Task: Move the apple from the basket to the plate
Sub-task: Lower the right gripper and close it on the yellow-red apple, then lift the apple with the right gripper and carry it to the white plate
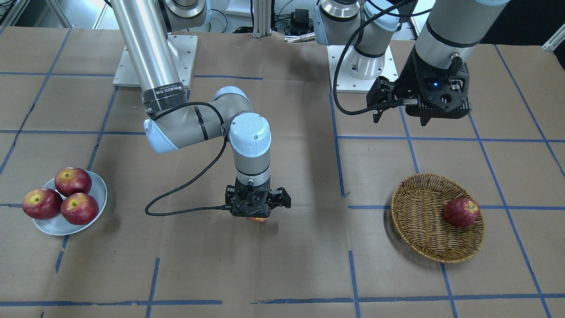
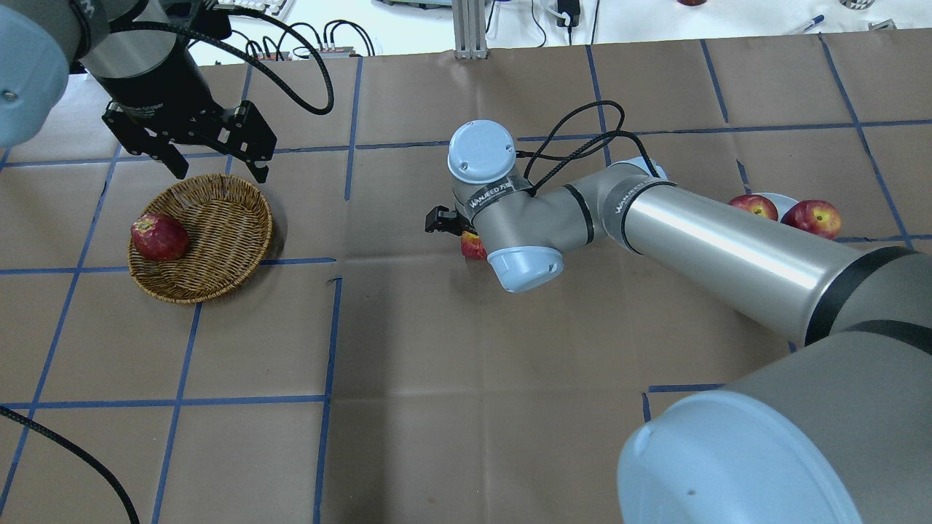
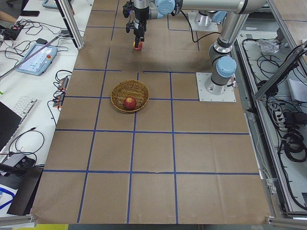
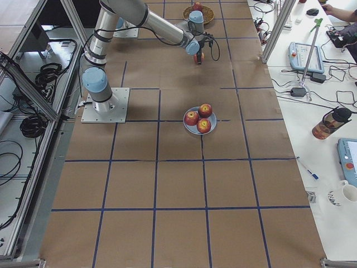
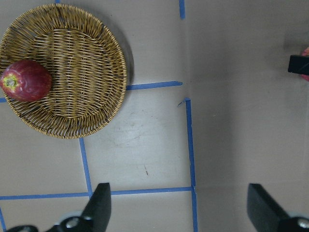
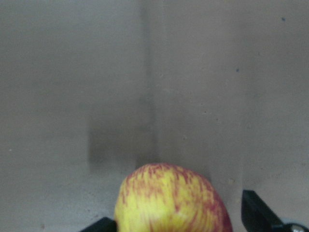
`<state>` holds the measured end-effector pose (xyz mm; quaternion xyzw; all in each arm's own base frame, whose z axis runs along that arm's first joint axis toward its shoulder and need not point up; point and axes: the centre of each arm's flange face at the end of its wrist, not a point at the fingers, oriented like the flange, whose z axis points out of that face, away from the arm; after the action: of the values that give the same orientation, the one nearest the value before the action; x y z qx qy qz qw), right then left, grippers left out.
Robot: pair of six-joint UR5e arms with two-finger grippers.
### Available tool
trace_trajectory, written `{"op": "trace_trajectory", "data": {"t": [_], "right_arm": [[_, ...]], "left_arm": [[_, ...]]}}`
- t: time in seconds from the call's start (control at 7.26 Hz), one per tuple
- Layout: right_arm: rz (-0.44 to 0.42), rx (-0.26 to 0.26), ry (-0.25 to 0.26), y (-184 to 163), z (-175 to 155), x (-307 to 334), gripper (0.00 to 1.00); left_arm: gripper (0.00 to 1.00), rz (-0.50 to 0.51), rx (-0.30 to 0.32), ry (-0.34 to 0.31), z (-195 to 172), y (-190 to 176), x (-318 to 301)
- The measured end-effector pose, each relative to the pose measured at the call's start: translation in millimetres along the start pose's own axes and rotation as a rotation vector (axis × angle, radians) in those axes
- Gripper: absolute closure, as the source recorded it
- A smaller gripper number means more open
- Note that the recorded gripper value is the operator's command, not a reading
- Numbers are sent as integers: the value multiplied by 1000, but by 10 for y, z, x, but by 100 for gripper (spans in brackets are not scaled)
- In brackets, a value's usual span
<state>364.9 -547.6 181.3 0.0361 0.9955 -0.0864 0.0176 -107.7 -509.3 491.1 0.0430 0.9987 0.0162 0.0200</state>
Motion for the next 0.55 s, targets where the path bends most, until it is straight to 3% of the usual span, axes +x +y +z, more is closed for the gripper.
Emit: {"op": "trace_trajectory", "data": {"t": [0.28, 0.41, 0.55], "right_arm": [[1, 0, 0, -4, 17, -26, 1], [3, -2, 2, -5, 46, -30, 25], [3, -1, 3, -19, 57, -37, 43]], "left_arm": [[1, 3, 0, -2, -3, 2, -4], [1, 4, 0, -1, -3, 2, -3], [1, 4, -1, 0, -3, 3, 1]]}}
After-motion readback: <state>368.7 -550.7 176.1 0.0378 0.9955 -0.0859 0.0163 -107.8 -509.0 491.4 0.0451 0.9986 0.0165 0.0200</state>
